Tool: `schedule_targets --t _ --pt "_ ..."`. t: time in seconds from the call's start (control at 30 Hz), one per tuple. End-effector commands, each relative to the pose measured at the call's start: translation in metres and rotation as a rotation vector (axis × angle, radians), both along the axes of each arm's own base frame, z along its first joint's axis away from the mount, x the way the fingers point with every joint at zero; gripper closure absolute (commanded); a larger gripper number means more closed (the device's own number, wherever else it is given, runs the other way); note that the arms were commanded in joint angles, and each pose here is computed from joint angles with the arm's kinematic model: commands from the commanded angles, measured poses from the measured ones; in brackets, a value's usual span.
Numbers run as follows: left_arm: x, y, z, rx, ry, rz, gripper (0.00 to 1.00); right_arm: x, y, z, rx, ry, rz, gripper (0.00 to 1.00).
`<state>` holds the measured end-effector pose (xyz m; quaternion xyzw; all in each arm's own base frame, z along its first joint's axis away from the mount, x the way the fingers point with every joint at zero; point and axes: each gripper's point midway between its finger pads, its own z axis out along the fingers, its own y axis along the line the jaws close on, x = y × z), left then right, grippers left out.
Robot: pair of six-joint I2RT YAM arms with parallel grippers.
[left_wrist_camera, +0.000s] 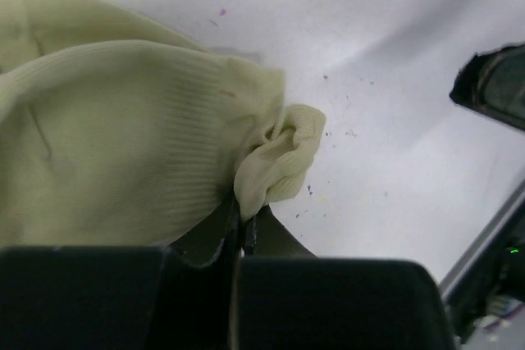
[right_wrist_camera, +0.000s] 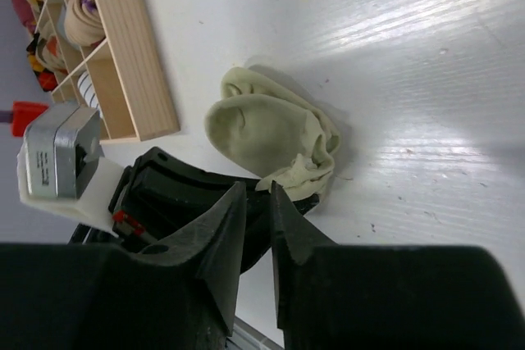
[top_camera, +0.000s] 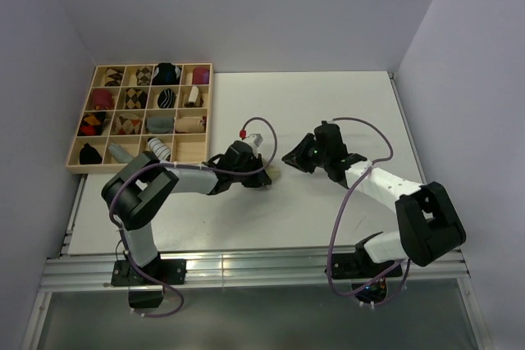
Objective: Roll the socks
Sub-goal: Roll the sock at the center of the board.
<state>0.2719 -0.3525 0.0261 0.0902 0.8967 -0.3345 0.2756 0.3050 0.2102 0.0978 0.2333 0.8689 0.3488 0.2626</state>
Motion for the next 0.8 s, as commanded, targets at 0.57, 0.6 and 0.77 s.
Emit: schedule_targets --t 0.57,0.6,0.77 --pt "-0.003 0.018 -0.019 -0.138 0.248 0.118 0.99 -0.011 0.062 -0.025 0.083 0.012 0.183 0.89" --pt "-0.004 0.018 -0.019 -0.139 0.252 0.119 0.99 -0.012 0.063 -0.029 0.082 0.026 0.183 0.89" --pt "-0.003 0.018 -0.018 -0.139 0.249 0.115 0.99 -0.015 0.062 -0.038 0.081 0.042 0.18 0.91"
